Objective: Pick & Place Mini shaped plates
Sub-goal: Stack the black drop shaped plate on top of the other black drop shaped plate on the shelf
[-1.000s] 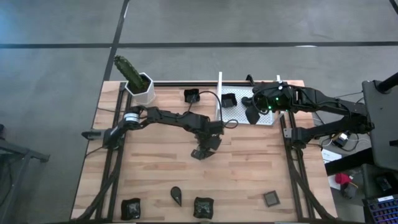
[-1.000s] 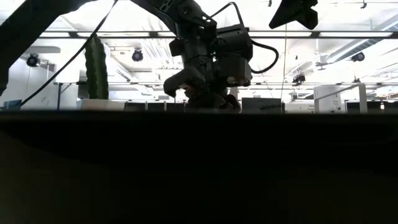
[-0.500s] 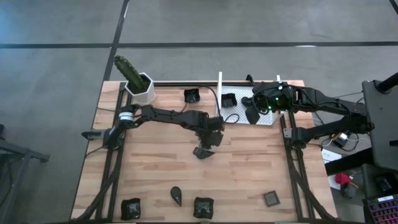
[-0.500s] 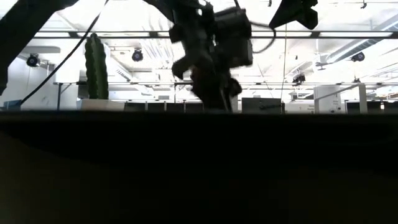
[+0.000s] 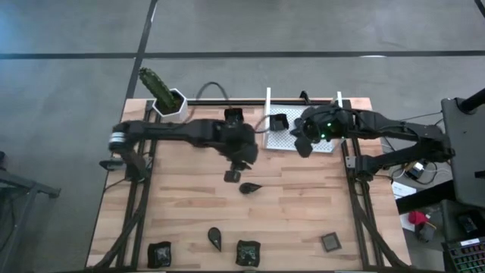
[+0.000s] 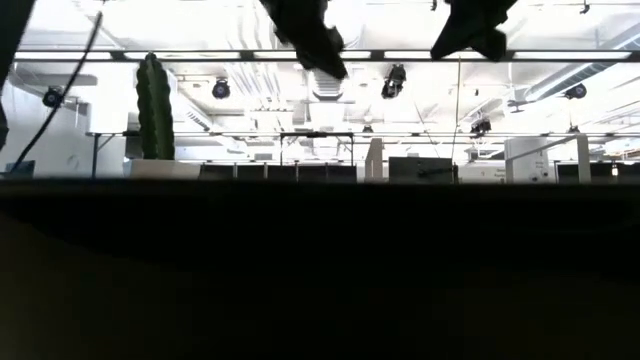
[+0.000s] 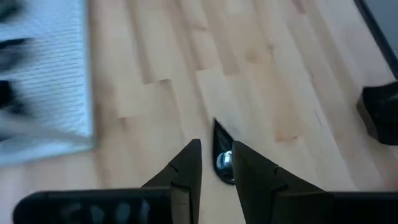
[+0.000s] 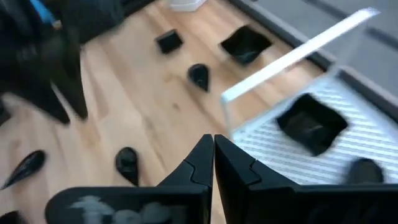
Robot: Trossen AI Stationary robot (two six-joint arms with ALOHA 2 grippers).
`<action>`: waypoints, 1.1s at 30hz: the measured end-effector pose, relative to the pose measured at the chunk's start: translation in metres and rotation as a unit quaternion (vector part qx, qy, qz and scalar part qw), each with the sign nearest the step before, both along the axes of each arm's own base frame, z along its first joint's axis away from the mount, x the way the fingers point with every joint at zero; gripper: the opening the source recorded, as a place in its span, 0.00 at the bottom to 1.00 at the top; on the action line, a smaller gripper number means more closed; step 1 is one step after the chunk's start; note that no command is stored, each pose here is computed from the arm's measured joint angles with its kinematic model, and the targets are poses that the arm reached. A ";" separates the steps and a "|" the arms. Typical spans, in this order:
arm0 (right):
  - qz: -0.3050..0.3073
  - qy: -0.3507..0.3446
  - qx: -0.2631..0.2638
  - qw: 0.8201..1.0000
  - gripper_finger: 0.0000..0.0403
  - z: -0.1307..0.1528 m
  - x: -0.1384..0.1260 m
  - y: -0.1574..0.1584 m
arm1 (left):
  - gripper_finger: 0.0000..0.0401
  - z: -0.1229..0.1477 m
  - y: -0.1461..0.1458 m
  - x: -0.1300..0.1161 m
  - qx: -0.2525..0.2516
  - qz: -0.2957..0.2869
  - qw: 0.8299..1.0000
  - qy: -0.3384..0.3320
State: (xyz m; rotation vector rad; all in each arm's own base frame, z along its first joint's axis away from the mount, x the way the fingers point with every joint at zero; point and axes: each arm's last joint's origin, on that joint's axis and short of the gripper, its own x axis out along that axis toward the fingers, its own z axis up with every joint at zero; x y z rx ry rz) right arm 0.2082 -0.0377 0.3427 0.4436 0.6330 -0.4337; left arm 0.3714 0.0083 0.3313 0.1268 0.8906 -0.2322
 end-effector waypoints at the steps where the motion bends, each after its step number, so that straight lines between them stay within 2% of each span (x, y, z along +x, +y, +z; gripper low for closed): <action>1: 0.007 0.003 0.007 1.000 0.03 -0.006 0.004 0.000 | 0.21 0.007 0.000 -0.008 0.008 0.013 1.000 -0.007; 6: 0.055 0.006 0.038 0.998 0.03 -0.035 0.027 0.002 | 0.21 0.029 0.001 -0.049 0.020 0.084 0.996 -0.034; 11: 0.112 0.027 0.041 0.993 0.03 -0.061 0.053 0.009 | 0.21 0.032 0.000 -0.089 0.039 0.156 0.986 -0.052; 19: 0.210 0.061 -0.015 0.976 0.03 -0.089 0.086 0.028 | 0.21 0.019 -0.003 -0.143 0.017 0.233 0.969 -0.076; 26: 0.222 0.094 -0.008 0.971 0.03 -0.108 0.113 0.034 | 0.21 0.015 -0.006 -0.168 0.005 0.251 0.961 -0.112; 33: 0.246 0.109 -0.010 0.963 0.03 -0.119 0.141 0.036 | 0.21 0.016 -0.006 -0.175 0.006 0.247 0.961 -0.121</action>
